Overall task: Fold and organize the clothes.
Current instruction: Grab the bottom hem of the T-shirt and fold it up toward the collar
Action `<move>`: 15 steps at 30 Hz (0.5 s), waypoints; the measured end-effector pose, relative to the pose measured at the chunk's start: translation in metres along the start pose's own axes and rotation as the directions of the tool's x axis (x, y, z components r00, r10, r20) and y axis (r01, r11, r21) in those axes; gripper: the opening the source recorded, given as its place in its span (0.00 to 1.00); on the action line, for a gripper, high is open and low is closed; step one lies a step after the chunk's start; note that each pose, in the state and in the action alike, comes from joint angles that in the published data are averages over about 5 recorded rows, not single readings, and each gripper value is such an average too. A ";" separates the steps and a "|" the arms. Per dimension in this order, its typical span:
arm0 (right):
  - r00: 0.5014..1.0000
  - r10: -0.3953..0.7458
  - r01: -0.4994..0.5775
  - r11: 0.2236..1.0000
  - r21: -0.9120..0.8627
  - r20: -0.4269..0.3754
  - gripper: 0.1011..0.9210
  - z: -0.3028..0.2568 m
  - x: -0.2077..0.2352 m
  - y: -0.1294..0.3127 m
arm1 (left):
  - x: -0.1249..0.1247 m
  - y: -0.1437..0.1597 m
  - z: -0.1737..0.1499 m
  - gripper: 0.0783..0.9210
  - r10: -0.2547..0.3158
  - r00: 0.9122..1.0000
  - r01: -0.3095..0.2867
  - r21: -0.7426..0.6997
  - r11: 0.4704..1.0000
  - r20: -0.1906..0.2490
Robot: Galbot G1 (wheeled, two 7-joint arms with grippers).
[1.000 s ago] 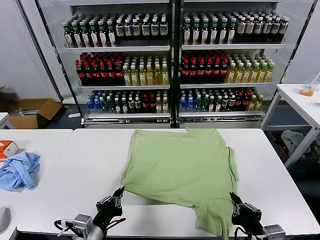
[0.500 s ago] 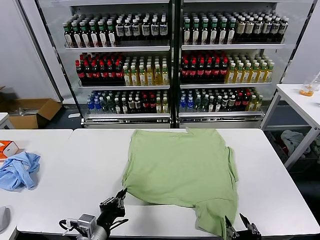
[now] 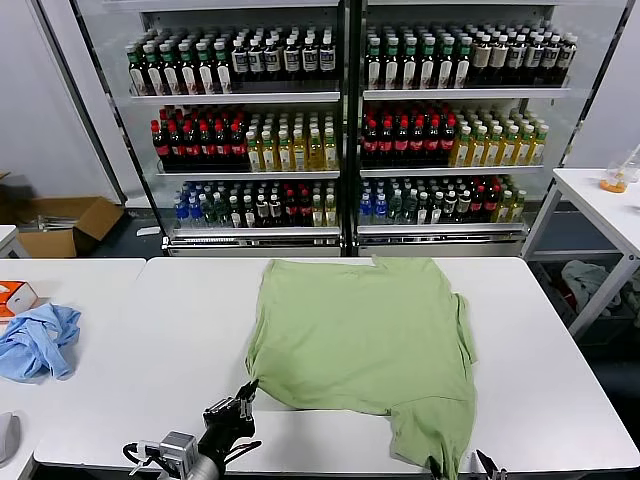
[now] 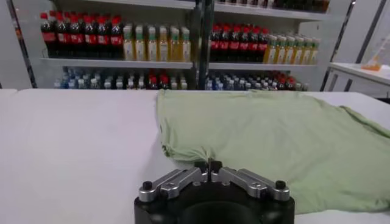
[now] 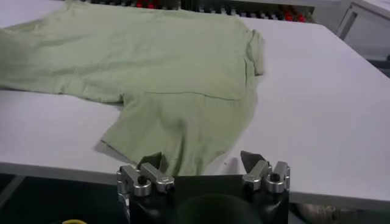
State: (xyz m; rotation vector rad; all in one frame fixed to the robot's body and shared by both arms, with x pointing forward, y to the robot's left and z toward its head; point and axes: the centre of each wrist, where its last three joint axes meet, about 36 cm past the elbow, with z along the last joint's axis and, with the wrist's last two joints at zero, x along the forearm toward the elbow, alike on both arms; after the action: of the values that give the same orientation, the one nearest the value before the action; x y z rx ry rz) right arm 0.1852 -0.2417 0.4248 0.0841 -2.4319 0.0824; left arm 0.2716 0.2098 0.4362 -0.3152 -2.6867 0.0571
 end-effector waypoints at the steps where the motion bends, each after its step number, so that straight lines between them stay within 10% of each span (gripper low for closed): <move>1: 1.000 -0.005 0.005 1.000 -0.004 -0.002 0.66 0.000 0.000 0.000 | 0.000 0.000 0.000 0.01 0.000 1.000 0.000 0.000 1.000 0.001; 15: 0.999 -0.049 0.050 0.998 -0.039 0.020 0.16 -0.003 -0.003 -0.003 | -0.002 -0.002 0.001 0.01 0.009 1.000 -0.009 0.012 1.000 0.003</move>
State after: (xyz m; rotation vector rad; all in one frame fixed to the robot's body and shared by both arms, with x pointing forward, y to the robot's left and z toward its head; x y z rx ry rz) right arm 0.1897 -0.2440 0.4248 0.1277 -2.4473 0.0113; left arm 0.2724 0.2072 0.4350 -0.3232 -2.6869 0.0766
